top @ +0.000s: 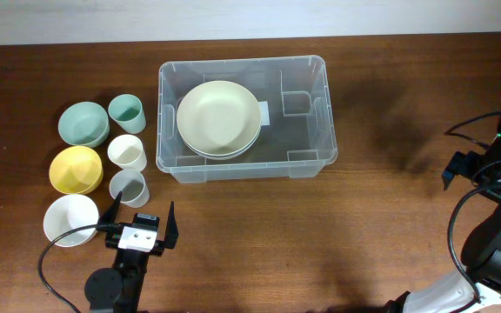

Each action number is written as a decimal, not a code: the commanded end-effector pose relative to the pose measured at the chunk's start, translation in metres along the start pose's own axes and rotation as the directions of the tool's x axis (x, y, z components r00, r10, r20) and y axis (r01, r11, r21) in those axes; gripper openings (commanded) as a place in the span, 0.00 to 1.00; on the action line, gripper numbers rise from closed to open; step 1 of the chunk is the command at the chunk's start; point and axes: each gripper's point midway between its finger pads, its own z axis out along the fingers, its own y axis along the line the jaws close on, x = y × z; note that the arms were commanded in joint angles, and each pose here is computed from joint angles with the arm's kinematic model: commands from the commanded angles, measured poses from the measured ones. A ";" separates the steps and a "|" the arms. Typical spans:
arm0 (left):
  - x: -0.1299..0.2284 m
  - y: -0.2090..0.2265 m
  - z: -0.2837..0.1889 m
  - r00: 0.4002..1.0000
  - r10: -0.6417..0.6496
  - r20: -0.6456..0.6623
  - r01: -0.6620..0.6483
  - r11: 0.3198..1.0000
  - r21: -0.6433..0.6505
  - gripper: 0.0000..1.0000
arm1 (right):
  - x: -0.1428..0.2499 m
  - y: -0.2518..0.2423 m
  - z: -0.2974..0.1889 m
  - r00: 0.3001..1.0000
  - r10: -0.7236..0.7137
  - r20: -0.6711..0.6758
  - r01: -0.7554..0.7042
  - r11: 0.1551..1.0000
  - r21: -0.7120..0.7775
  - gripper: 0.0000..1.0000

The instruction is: Pack container

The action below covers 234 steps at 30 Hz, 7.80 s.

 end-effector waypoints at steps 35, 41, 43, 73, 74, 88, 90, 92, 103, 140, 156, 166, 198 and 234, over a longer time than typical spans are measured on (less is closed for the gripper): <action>0.001 -0.001 0.000 1.000 0.007 0.001 -0.007 1.000 0.003 1.00 | -0.028 -0.025 -0.009 0.988 0.093 0.122 -0.092 0.996 -0.007 0.99; -0.003 -0.002 0.000 1.000 0.010 0.019 -0.010 1.000 0.014 1.00 | -0.028 -0.025 -0.009 0.988 0.093 0.122 -0.092 0.996 -0.007 0.99; -0.006 -0.003 0.000 0.999 0.012 0.032 -0.012 1.000 0.020 1.00 | -0.028 -0.025 -0.009 0.988 0.093 0.122 -0.092 0.996 -0.007 0.99; -0.121 0.136 0.061 0.836 -0.040 -0.547 -0.024 0.994 -0.108 1.00 | -0.029 -0.025 -0.009 0.988 0.093 0.124 -0.093 0.996 -0.008 0.99; -0.118 0.130 0.071 0.824 -0.044 -0.564 0.013 0.998 -0.059 1.00 | -0.029 -0.025 -0.009 0.988 0.093 0.124 -0.093 0.996 -0.008 0.99; 0.007 0.200 0.051 0.380 -0.684 -0.622 0.257 0.725 -0.640 1.00 | -0.029 -0.025 -0.009 0.988 0.093 0.124 -0.093 0.996 -0.007 0.99; 0.012 0.200 0.043 0.327 -0.740 -0.588 0.312 0.672 -0.672 1.00 | -0.029 -0.025 -0.009 0.988 0.093 0.124 -0.093 0.996 -0.008 0.99; 0.012 0.198 0.042 0.303 -0.756 -0.580 0.365 0.654 -0.662 1.00 | -0.029 -0.025 -0.009 0.988 0.093 0.124 -0.093 0.996 -0.008 0.99; 0.043 0.149 -0.009 0.016 -0.744 -0.668 0.339 0.632 -0.697 1.00 | -0.029 -0.025 -0.009 0.988 0.093 0.124 -0.093 0.996 -0.007 0.99; 0.153 0.127 -0.019 -0.148 -0.722 -0.676 0.215 0.643 -0.735 1.00 | -0.029 -0.025 -0.009 0.988 0.093 0.124 -0.093 0.996 -0.008 0.99; 0.148 0.147 0.004 -0.073 -0.741 -0.668 0.227 0.640 -0.735 1.00 | -0.029 -0.025 -0.009 0.988 0.093 0.124 -0.093 0.996 -0.007 0.99; 0.100 0.202 -0.016 -0.028 -0.788 -0.614 0.005 0.615 -0.789 1.00 | -0.029 -0.025 -0.009 0.988 0.093 0.124 -0.093 0.996 -0.008 0.99; 0.175 0.152 -0.051 -0.200 -0.813 -0.546 0.139 0.528 -0.838 1.00 | -0.029 -0.025 -0.009 0.988 0.093 0.124 -0.093 0.996 -0.008 0.98; 0.205 0.144 -0.067 -0.226 -0.867 -0.445 0.161 0.417 -0.894 0.74 | -0.029 -0.025 -0.009 0.988 0.093 0.124 -0.093 0.996 -0.008 0.99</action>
